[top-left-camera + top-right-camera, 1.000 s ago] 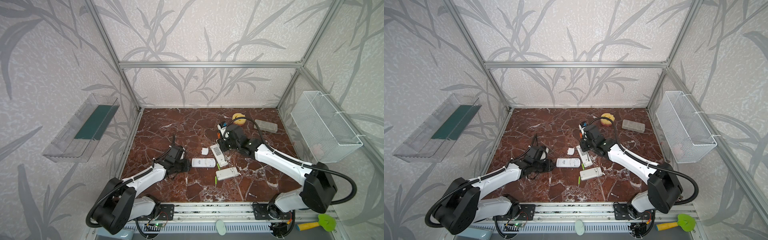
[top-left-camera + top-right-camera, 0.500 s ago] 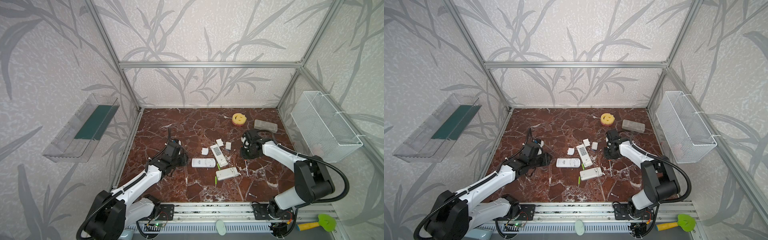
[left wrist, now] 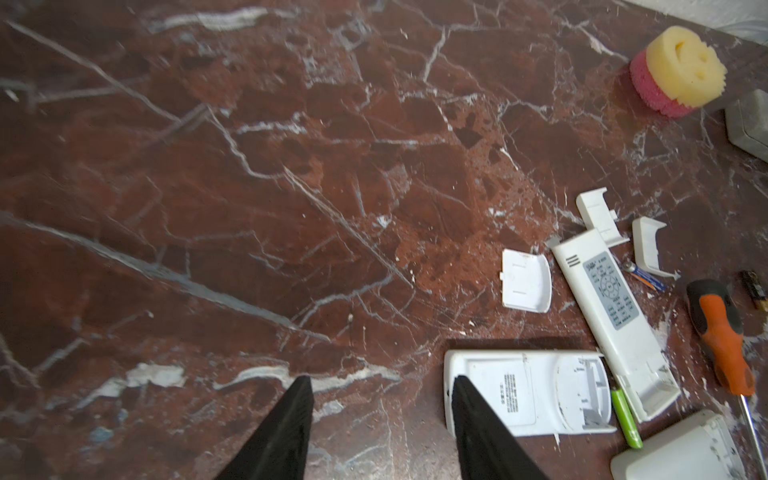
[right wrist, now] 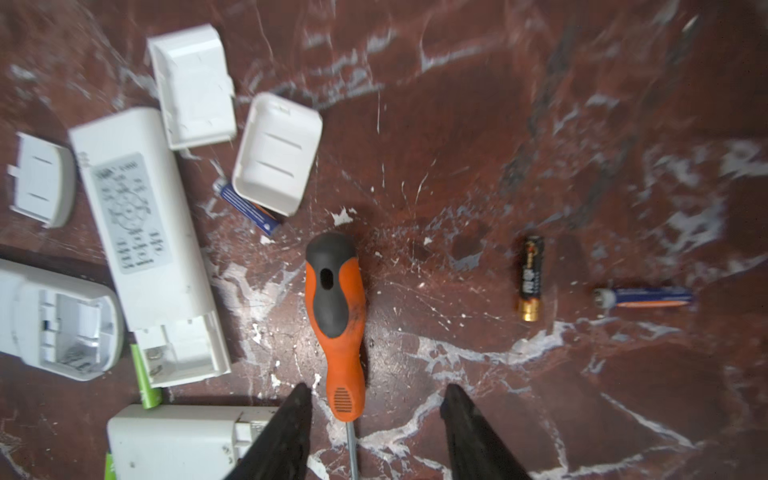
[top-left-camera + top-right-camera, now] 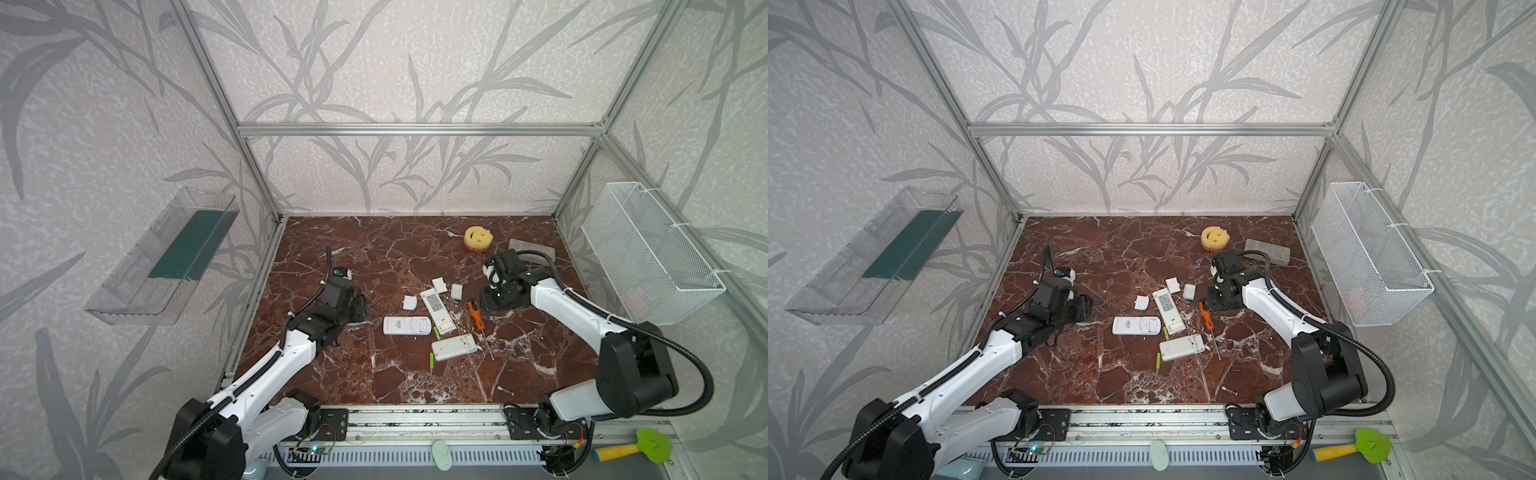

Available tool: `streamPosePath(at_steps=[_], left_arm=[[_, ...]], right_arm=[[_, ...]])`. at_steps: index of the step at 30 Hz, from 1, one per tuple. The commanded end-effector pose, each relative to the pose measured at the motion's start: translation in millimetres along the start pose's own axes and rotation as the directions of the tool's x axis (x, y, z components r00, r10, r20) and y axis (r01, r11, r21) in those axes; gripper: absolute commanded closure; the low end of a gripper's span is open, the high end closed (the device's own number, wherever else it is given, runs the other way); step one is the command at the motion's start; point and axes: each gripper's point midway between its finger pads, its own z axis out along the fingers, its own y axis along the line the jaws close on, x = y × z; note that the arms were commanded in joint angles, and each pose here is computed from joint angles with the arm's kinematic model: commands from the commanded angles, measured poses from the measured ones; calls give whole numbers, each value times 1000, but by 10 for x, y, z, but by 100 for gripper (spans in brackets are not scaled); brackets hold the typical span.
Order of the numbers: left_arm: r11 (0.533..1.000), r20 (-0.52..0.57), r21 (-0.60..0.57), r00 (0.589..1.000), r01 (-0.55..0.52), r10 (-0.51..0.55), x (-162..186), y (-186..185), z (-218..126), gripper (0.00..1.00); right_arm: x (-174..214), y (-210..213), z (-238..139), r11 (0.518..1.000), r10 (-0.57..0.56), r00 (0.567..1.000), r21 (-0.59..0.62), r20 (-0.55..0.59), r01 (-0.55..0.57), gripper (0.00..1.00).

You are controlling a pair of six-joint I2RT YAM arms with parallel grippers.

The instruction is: Unload the batteries from the remote control

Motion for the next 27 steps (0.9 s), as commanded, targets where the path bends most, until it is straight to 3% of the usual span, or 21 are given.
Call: streamPosePath(at_steps=[1, 4, 8, 12, 14, 19, 21, 24, 27], left_arm=[[990, 86, -131, 994, -53, 64, -351, 215, -138, 40], [972, 166, -222, 980, -71, 110, -647, 363, -214, 31], [942, 279, -331, 948, -57, 155, -965, 582, -296, 15], [912, 339, -409, 921, -42, 194, -1057, 884, -223, 6], [900, 362, -434, 909, -32, 207, -1031, 1051, -146, 5], [877, 404, -478, 898, 46, 173, -809, 1436, 38, 1], [881, 411, -472, 894, 38, 182, -724, 1471, 103, 0], [893, 436, -450, 878, 23, 197, -643, 1463, 195, 1], [914, 481, -405, 855, 17, 197, -637, 1421, 299, 1]], right_arm=[[-212, -93, -416, 998, -32, 990, 57, 134, 25, 45], [-455, -250, -822, 990, -55, 930, 144, 363, 2, 37], [-588, -506, -1239, 964, -117, 759, 256, 640, -67, 13], [-526, -777, -1376, 930, -136, 621, 315, 772, -188, 1], [-466, -846, -1265, 925, -154, 595, 327, 789, -193, 1], [-381, -920, -873, 930, -162, 576, 319, 801, -184, 1], [-348, -938, -712, 932, -168, 576, 320, 800, -172, 1], [-371, -941, -627, 945, -149, 523, 277, 840, -176, 1], [-399, -953, -500, 954, -133, 502, 248, 855, -170, 1]])
